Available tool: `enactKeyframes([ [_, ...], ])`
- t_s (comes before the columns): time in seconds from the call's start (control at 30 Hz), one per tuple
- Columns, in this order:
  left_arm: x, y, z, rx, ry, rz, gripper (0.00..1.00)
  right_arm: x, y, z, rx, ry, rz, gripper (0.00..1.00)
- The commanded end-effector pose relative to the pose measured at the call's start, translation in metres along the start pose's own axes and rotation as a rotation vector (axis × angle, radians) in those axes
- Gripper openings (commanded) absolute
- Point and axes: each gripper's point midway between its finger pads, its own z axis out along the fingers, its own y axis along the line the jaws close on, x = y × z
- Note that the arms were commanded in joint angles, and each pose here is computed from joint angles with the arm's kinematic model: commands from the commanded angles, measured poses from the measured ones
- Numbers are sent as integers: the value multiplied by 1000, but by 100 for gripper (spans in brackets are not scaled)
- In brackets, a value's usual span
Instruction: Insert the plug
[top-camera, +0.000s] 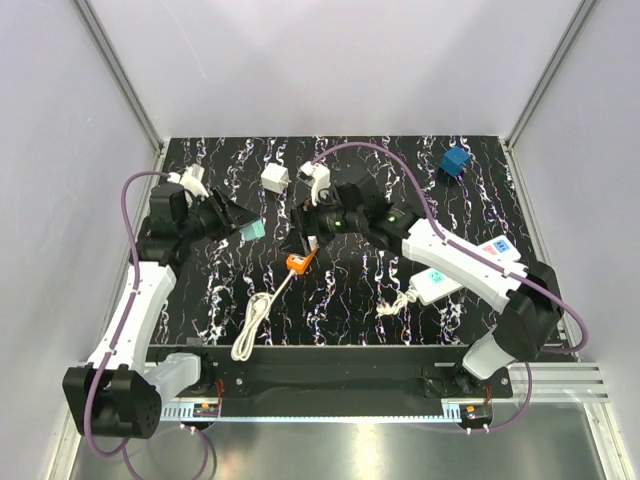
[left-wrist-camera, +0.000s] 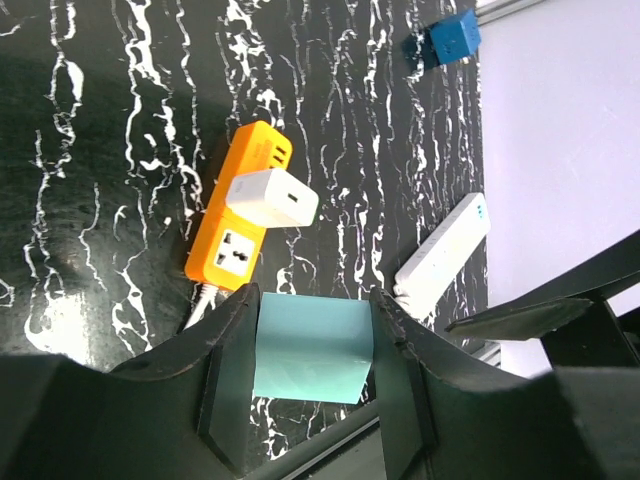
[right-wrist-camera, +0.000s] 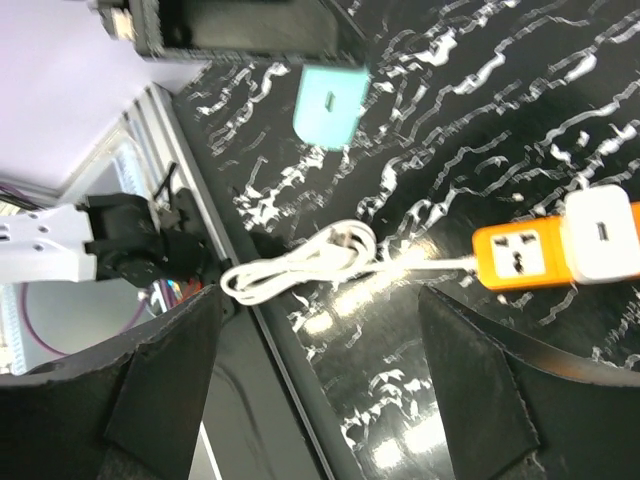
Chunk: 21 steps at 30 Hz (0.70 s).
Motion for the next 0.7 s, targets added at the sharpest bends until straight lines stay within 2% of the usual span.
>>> enactKeyframes([
  [0.0,-7,-25,-5,89,-43,35,0,-27,18,9,-36,-78,-25,84],
  [0.5,16,-38,9,129,9,25,0,-23,22,49,21,-81,-7,72],
  [0.67,22,-38,13,124,24,18,0,-29,13,53,72,-116,25,56],
])
